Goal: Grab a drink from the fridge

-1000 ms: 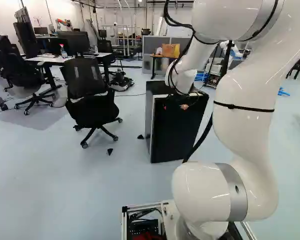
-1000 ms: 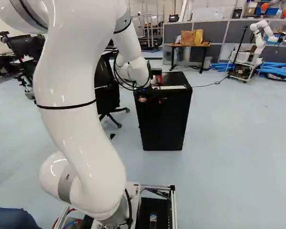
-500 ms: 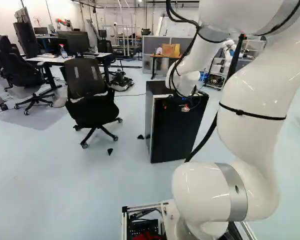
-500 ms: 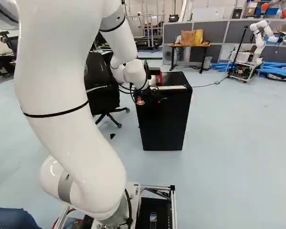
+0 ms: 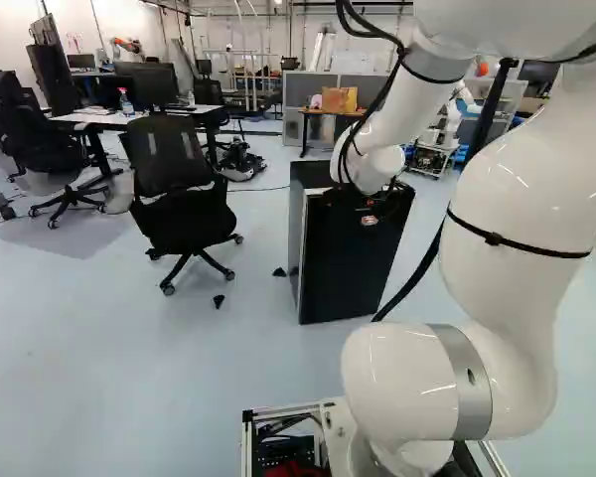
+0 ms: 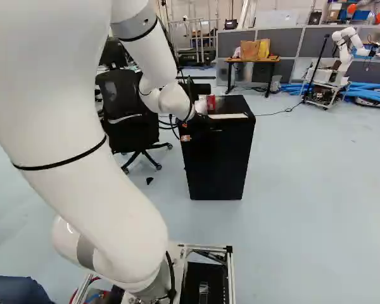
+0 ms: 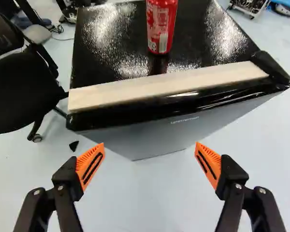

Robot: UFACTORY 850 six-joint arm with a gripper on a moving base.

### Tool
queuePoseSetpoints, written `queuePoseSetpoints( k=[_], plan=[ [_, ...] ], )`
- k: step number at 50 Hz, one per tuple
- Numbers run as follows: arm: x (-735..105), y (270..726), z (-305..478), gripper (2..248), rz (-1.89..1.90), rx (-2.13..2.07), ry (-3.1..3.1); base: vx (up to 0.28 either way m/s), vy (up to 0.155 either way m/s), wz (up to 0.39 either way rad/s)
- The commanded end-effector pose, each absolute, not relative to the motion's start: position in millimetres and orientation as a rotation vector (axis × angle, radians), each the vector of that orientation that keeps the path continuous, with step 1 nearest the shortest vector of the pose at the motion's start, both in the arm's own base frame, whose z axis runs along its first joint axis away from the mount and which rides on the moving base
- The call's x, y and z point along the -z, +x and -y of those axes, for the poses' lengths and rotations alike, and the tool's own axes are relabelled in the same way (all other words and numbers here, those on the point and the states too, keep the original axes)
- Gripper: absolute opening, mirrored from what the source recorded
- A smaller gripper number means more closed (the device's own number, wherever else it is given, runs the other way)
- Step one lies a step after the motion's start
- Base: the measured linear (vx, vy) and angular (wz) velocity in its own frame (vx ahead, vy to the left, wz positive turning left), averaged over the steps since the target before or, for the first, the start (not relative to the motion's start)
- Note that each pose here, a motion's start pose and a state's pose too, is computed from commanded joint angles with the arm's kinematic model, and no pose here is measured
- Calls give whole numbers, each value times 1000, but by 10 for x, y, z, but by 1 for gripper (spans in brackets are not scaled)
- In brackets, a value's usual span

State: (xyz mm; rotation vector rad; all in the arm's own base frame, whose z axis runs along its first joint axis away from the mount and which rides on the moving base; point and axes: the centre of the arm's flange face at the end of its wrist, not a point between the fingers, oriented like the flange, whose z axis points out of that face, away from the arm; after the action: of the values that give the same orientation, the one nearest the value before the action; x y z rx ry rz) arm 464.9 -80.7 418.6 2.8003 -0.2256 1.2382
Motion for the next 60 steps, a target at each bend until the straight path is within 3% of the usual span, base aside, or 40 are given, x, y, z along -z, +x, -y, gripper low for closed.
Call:
queuePoseSetpoints(
  k=[60],
  plan=[
    [-4183, 5133, 880, 247, 192, -1819, 2429, 0, 0, 0]
  ],
)
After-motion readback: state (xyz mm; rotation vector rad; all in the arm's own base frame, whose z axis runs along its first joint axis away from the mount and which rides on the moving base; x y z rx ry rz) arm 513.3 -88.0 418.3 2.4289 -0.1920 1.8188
